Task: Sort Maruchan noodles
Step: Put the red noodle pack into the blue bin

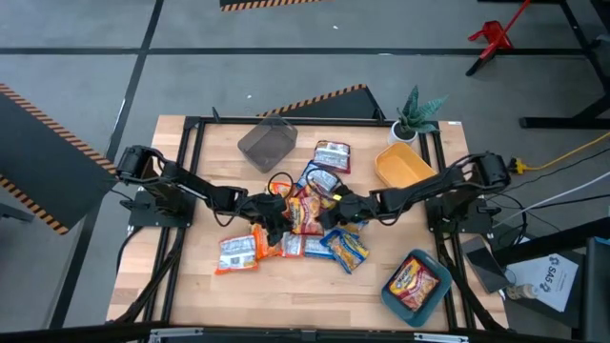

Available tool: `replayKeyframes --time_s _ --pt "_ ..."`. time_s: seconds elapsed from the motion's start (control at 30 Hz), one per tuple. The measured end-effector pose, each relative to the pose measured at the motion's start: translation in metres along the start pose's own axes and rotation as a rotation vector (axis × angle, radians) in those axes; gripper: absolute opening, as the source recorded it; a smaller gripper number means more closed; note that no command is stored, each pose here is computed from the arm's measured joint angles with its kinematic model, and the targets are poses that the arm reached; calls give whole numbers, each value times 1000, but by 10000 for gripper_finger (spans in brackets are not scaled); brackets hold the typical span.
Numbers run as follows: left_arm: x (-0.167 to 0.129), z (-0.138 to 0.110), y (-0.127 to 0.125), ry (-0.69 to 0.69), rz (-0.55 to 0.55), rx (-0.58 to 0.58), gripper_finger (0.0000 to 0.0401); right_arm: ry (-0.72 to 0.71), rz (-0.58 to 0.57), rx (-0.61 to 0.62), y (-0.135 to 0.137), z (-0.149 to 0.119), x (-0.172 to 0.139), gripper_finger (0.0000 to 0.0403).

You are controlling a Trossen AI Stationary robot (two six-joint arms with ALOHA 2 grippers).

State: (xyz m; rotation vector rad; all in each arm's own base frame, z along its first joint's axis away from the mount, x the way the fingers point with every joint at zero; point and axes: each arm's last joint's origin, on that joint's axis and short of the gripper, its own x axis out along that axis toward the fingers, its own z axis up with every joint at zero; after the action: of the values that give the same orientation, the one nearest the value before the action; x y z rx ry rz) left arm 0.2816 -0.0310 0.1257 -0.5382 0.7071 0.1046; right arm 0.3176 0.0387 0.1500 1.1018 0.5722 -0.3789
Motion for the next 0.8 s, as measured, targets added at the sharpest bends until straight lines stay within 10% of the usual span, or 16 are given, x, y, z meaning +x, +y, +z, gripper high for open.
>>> replayKeyframes --time_s 0.5,0.8 --pt "0 2 2 -9 -2 -6 108 41 38 -24 22 2 38 217" --pt "-4 6 -3 3 -62 -79 108 49 45 -12 32 5 38 105"
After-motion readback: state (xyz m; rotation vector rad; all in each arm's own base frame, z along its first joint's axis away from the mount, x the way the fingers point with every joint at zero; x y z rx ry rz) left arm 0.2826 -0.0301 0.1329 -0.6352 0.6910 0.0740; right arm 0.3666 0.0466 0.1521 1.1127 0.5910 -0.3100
